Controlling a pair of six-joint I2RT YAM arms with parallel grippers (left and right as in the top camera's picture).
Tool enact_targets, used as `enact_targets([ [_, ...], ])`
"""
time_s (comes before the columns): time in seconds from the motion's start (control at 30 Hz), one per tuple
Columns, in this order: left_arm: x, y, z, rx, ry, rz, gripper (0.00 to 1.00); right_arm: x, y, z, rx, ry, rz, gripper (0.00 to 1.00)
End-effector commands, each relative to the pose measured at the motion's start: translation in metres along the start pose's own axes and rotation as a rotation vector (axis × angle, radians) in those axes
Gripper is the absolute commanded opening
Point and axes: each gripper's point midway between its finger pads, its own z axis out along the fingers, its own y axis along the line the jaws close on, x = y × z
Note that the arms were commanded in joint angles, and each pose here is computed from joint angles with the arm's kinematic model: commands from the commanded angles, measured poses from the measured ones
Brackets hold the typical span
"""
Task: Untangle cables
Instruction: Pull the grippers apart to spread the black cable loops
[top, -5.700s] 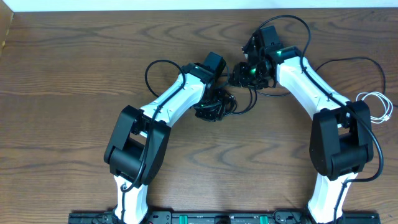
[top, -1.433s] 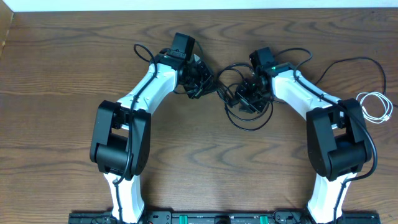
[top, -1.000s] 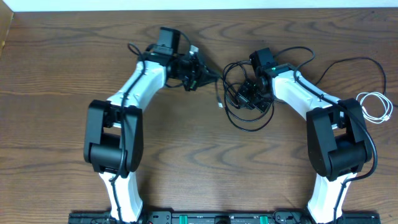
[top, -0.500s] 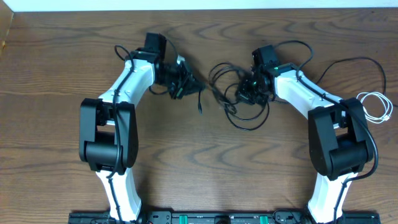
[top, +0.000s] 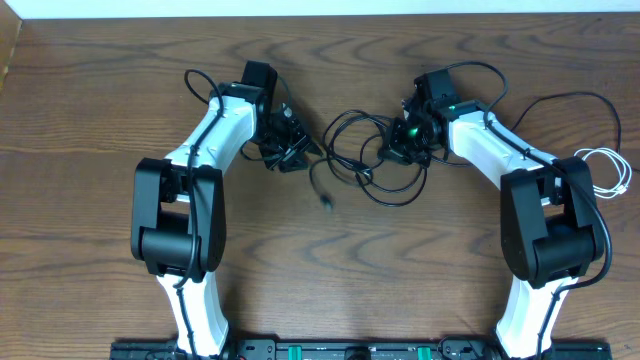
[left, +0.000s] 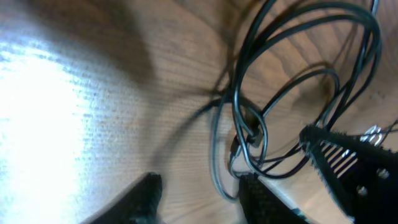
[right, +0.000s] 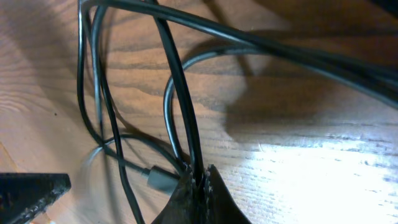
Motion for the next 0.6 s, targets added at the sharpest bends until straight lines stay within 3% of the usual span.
enact_targets([
  [0.0,-0.001,0.006,0.002,-0.031,-0.011,0.012,0.54,0.007,0.000,0.004,-0.009,0.033,-0.011,0.02],
  [0.23,-0.016,0.030,-0.002,-0.167,-0.109,-0.044,0.57,0.020,-0.009,0.003,0.028,0.082,0.024,0.06],
  [0.43,-0.030,0.017,0.001,-0.132,-0.183,-0.087,0.57,0.027,-0.006,0.007,0.036,0.098,-0.028,0.03],
  [0.57,-0.031,-0.001,0.008,-0.100,-0.208,-0.032,0.57,0.033,0.000,0.010,0.034,0.109,-0.071,0.04],
])
